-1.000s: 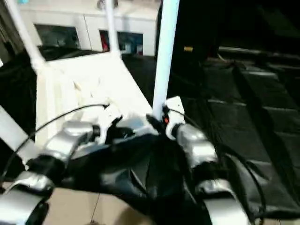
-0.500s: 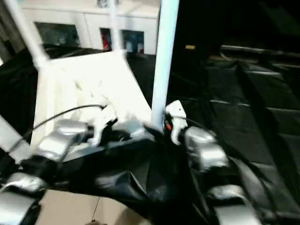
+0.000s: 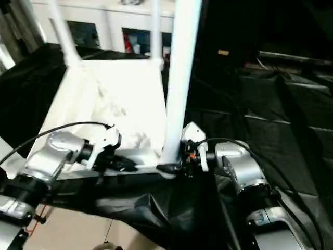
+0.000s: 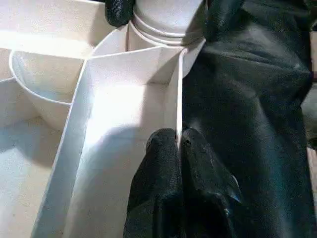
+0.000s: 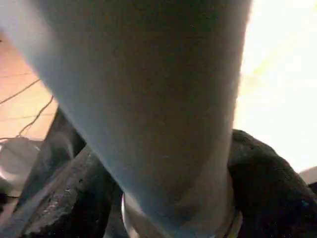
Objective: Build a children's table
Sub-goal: Rotate leg to tighten
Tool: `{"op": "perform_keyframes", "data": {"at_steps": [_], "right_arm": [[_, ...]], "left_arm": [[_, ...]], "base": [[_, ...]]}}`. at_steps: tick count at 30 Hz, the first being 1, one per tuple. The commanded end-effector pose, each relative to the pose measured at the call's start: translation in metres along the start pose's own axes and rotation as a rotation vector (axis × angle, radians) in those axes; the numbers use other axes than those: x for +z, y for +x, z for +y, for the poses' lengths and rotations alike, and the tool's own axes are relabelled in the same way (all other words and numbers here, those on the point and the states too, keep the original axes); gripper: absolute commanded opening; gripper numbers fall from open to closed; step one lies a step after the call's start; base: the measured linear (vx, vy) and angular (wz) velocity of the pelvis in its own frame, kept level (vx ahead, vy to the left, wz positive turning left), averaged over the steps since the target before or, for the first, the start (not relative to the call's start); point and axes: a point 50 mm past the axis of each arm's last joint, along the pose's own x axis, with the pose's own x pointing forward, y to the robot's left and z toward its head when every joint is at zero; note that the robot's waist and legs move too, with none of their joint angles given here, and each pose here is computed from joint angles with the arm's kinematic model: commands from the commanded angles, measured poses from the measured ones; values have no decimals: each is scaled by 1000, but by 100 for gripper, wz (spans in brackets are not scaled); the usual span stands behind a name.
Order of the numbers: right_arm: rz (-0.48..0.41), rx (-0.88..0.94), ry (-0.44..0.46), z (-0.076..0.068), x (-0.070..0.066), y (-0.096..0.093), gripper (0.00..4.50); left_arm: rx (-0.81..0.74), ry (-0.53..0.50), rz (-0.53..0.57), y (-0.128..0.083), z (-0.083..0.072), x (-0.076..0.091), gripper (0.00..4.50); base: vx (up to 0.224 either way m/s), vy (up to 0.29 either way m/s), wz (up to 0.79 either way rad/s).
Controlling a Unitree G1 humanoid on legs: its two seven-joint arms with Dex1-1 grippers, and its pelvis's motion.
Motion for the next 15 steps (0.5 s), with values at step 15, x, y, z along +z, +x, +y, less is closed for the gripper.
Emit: {"op": "perform_keyframes", "data": {"at_steps": [15], "right_arm": [[-76,-287,135,-6,-9,42,256]], "left_arm": [[202,-23,-157,29,19,36,0]], "base": [[0,0,0]]}}
